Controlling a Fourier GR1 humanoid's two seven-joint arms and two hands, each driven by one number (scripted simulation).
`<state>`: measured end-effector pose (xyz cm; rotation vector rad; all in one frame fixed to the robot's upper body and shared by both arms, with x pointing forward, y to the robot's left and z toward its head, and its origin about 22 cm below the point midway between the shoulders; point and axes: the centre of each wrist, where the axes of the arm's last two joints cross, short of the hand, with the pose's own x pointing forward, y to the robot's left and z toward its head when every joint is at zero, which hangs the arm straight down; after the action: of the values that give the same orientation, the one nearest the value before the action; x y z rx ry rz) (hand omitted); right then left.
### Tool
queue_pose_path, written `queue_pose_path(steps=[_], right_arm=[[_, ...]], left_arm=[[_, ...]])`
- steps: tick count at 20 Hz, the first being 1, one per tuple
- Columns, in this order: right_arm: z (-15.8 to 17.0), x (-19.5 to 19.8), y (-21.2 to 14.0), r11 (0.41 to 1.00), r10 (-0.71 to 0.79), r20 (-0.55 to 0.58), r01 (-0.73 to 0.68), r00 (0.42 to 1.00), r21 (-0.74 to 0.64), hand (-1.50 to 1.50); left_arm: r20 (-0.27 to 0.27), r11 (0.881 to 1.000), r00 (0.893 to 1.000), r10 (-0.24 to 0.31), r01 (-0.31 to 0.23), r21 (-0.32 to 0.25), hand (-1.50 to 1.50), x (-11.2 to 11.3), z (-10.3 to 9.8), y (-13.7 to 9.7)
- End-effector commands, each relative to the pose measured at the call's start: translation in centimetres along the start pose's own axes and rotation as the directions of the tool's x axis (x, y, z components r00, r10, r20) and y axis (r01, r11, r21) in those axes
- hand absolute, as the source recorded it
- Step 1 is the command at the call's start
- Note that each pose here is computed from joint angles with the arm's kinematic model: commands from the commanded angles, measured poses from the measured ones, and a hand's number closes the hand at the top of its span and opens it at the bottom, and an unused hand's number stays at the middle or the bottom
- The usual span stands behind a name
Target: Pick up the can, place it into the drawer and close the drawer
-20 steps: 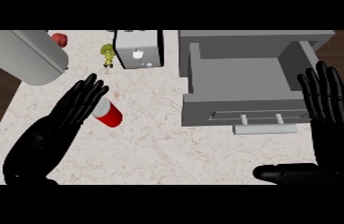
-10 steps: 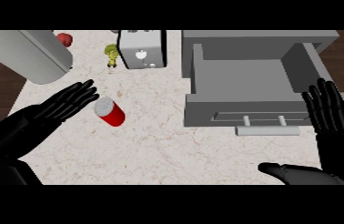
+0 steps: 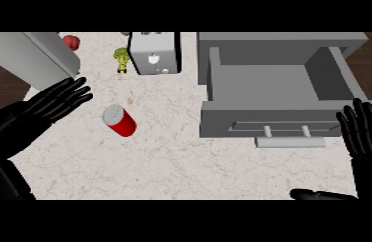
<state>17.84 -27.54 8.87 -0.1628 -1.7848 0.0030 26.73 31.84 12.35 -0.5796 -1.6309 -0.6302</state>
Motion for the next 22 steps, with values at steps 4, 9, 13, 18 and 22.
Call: queue_pose_path(steps=[4,9,13,18,22], right_arm=[[1.8,-1.1,-1.9,1.0,0.001,-0.013,-0.001,1.0,0.01,-1.5],[2.4,-1.9,-1.2,1.0,0.0,-0.012,0.0,1.0,-0.012,-1.5],[1.5,-2.0,-0.8,1.0,0.007,-0.003,-0.007,1.0,-0.001,-1.5],[2.9,-0.7,-1.5,1.0,-0.008,-0.002,0.008,1.0,0.002,-1.5],[1.8,-2.4,-4.0,1.0,0.008,0.0,-0.008,1.0,0.007,-1.5]], left_arm=[[-0.035,0.999,0.999,0.015,-0.014,0.041,-1.5,-0.4,-1.2,0.9],[-0.048,1.0,0.999,-0.007,0.008,0.02,-1.5,-2.9,-2.4,0.9],[-0.047,1.0,0.999,-0.013,0.013,0.007,-1.5,-6.1,-1.1,0.7],[-0.042,0.999,0.999,-0.012,0.014,0.045,-1.5,-6.8,-3.4,1.4],[-0.059,0.998,0.998,-0.008,0.011,0.054,-1.5,-6.9,-2.7,3.1]])
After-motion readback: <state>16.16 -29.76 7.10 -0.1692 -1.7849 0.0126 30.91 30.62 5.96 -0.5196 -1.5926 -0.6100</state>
